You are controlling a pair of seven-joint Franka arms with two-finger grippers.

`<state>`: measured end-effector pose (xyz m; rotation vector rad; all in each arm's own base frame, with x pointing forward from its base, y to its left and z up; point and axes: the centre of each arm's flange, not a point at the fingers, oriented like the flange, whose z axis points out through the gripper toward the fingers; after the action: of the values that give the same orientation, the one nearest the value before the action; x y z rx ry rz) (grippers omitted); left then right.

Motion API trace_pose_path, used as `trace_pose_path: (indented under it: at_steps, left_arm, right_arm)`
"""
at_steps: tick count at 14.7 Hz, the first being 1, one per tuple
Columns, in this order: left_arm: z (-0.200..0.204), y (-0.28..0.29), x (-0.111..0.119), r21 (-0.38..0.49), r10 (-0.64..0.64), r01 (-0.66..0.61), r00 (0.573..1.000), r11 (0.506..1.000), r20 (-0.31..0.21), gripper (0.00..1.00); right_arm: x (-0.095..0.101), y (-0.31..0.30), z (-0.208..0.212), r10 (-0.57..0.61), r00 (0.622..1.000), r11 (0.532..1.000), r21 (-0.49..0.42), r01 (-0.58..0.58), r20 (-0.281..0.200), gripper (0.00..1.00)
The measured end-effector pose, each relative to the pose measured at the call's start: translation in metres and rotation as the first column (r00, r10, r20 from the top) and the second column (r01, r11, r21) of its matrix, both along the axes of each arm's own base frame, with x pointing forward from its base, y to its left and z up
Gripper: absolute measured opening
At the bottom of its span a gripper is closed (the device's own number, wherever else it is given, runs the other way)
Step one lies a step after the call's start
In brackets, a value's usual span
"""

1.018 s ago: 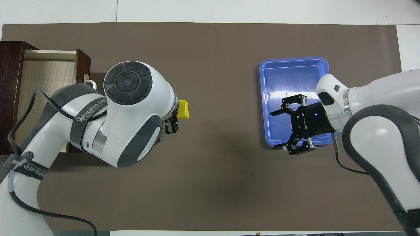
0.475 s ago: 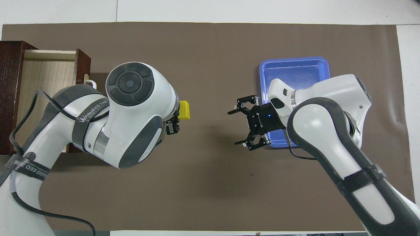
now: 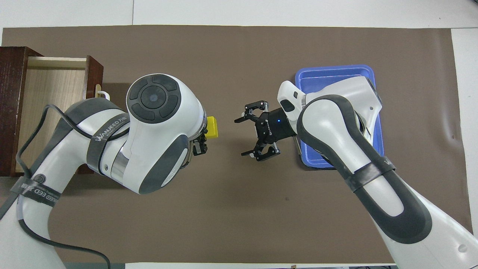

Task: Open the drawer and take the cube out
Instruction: 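Close the right gripper on the cube held by the left gripper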

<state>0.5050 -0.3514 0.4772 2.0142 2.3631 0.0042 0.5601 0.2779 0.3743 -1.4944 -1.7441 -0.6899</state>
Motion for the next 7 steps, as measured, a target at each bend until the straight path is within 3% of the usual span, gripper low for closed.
trace_pose_path:
  at_steps: [5, 7]
  left_arm:
    - [-0.014, -0.007, -0.011, 0.023, -0.006, 0.006, 1.0, 1.0, -0.018, 0.56]
    - [-0.016, -0.009, -0.013, 0.026, -0.011, 0.012, 1.0, 1.0, -0.022, 0.56]
  right_arm:
    - [-0.001, 0.034, 0.014, -0.001, 0.998, 1.0, -0.009, 0.002, 0.066, 1.0]
    - [0.0, 0.038, 0.014, -0.002, 0.997, 1.0, -0.007, 0.002, 0.072, 1.0]
